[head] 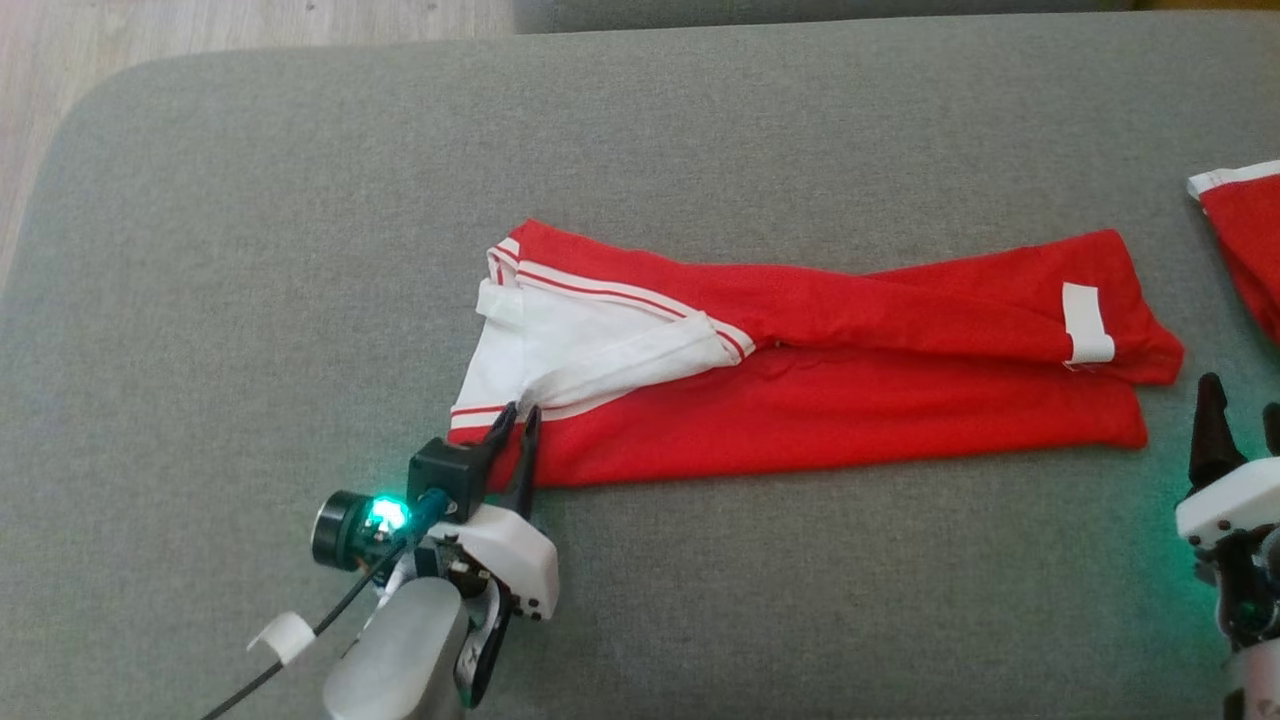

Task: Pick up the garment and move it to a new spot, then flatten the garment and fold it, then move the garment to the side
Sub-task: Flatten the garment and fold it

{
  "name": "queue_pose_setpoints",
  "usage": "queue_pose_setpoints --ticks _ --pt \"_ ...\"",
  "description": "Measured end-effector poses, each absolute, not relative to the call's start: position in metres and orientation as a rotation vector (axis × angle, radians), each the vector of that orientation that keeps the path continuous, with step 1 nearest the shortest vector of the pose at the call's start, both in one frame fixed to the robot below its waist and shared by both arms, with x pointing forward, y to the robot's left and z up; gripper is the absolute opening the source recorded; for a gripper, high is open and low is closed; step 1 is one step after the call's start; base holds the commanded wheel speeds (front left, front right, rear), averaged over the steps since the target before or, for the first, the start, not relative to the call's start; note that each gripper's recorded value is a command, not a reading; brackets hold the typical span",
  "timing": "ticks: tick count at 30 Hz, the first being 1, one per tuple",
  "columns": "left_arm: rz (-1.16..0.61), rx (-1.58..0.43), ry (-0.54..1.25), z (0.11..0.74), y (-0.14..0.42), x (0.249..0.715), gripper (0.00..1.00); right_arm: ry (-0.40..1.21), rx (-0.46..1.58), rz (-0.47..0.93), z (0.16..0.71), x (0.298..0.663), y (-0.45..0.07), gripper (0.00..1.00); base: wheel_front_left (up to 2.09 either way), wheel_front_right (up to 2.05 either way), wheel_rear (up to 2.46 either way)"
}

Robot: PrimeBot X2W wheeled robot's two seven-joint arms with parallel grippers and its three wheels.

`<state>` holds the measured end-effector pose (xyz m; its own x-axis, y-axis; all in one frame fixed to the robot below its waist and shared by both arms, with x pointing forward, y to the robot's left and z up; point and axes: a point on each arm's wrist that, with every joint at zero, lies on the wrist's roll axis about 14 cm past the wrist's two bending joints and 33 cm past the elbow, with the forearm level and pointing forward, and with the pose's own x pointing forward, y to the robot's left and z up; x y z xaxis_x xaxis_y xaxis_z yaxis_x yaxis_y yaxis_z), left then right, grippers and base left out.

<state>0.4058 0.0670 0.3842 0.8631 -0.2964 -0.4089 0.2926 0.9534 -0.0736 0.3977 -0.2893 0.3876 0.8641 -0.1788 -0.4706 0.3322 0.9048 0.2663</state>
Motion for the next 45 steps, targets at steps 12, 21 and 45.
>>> queue_pose_setpoints --ticks 12,21,45 --pt "-0.364 -0.007 0.341 0.4 0.057 0.418 0.0 0.479 0.346 -0.248 0.383 0.404 -0.281 1.0 0.0 0.0 0.0" --pt "-0.373 0.017 0.261 0.416 0.056 0.432 0.0 0.504 0.371 -0.22 0.375 0.407 -0.269 1.0 0.0 0.0 0.0" --pt "-0.366 0.132 0.062 0.47 0.082 0.477 0.0 0.41 0.276 -0.128 0.398 0.455 -0.268 0.0 0.0 0.0 0.0"
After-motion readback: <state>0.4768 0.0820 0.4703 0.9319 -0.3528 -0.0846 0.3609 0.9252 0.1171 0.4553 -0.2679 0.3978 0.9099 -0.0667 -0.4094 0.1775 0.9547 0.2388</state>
